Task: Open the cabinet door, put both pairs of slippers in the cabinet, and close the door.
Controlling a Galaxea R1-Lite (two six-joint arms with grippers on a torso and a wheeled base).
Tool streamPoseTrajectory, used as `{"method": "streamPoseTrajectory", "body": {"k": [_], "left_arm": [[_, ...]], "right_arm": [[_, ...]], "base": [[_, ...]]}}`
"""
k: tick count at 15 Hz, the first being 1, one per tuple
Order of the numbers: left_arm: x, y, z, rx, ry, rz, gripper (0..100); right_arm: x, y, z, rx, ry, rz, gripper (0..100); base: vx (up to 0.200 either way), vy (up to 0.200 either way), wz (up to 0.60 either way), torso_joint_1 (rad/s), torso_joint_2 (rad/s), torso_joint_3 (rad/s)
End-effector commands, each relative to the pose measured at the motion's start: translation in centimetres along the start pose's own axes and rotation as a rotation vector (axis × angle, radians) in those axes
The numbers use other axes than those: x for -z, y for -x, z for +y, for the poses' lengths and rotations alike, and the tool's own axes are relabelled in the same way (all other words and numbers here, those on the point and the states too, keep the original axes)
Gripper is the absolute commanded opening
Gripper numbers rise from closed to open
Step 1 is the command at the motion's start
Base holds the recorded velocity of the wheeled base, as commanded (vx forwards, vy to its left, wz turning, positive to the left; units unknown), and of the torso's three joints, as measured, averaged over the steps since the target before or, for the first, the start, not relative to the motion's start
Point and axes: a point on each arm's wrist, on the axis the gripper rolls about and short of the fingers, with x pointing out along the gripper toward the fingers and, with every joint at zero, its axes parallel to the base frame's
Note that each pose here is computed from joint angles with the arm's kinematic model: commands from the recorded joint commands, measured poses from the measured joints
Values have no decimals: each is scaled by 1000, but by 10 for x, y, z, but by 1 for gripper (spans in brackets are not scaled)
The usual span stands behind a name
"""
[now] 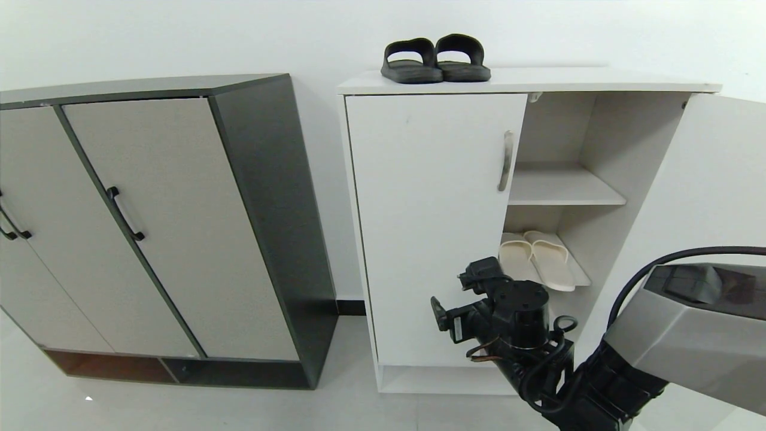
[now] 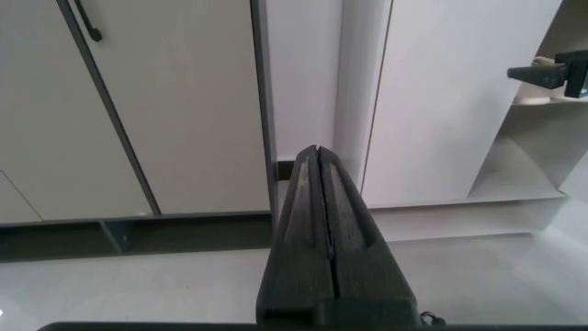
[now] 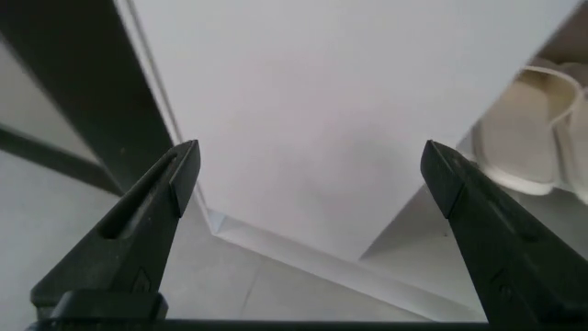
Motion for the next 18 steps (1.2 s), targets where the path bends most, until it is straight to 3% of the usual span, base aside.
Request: {"method": "streamPoseTrajectory", "body": {"k": [1,7,18], "left_arm": [[0,0,0,0,0,1,0],[0,0,0,0,0,1,0],[0,0,0,0,0,3,0]], "right_arm": [[1,0,0,-2,2,4,100],[2,0,3,-7,5,-2,100],[3,4,9,-26,7,-6,100]], "base": [[0,0,0,0,0,0],[0,0,0,1,-24,-29],[0,0,0,73,-409,-346]]}}
